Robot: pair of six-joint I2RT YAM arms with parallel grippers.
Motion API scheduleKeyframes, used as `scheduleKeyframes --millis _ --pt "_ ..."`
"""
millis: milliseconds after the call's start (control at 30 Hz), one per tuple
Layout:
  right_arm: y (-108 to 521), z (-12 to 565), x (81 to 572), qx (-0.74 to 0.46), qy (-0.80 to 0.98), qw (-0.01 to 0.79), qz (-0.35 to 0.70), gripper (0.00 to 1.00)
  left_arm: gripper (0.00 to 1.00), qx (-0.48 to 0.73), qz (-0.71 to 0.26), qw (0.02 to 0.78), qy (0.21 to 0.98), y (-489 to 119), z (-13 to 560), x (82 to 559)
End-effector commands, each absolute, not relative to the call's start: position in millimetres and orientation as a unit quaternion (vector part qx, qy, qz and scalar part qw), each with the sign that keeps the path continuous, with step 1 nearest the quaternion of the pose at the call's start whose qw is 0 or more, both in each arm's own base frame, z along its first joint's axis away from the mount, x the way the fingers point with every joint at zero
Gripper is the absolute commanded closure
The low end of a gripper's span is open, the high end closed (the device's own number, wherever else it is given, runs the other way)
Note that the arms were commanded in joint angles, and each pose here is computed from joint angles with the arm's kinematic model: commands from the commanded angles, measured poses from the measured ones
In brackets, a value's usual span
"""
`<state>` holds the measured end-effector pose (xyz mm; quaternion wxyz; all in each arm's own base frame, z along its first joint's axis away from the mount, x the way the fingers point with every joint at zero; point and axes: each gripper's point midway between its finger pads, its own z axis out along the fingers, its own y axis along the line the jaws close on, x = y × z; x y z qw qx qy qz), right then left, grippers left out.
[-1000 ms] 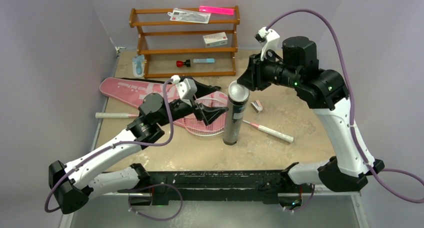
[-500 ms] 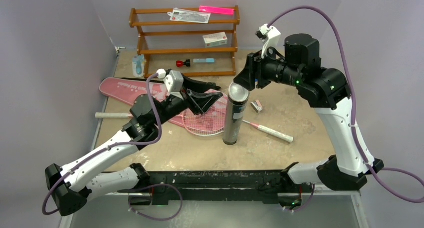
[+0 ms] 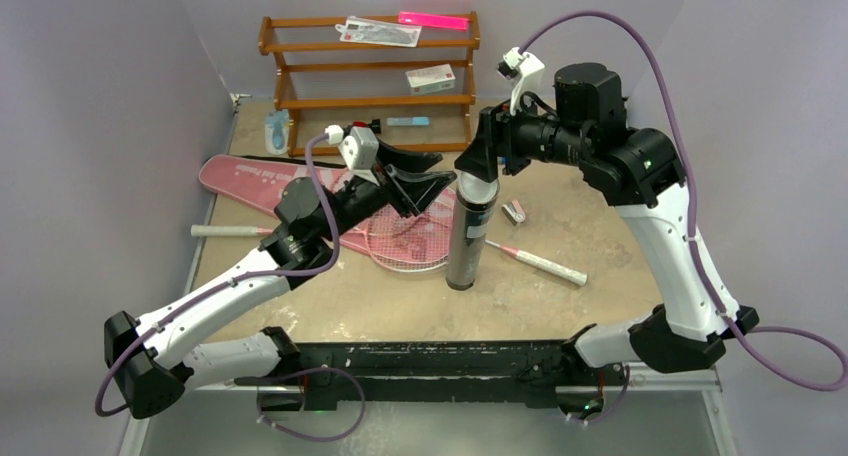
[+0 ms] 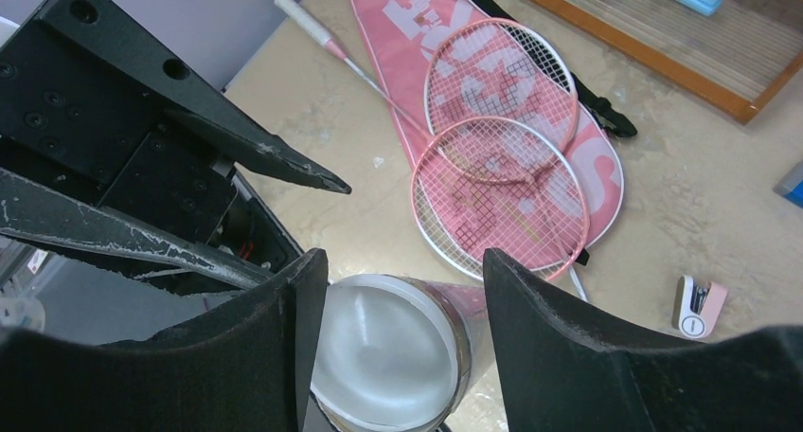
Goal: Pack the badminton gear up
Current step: Close the lid on the shuttle tube.
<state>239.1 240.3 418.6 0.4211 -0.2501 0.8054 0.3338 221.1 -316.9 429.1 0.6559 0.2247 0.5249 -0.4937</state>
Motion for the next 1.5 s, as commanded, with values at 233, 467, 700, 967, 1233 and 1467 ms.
scheduleKeyframes --millis 233,467,700,967,1233,1467 --pt "241 417 236 -0.267 0.798 0.424 0.335 0.37 0.56 0.210 -0.507 0.674 0.495 -316 458 221" --pt "241 412 236 -0.269 0.801 0.420 0.333 0.37 0.56 0.213 -0.505 0.674 0.495 -318 456 222" --pt "238 415 234 -0.268 0.799 0.424 0.332 0.40 0.56 0.223 -0.504 0.669 0.499 -321 449 221" --pt "237 409 233 -0.267 0.803 0.419 0.329 0.43 0.56 0.229 -0.503 0.665 0.502 -323 444 221" --pt "237 407 234 -0.263 0.804 0.420 0.329 0.43 0.56 0.233 -0.500 0.664 0.504 -323 441 221" --pt "238 427 236 -0.247 0.793 0.440 0.342 0.37 0.55 0.233 -0.498 0.668 0.502 -320 443 219"
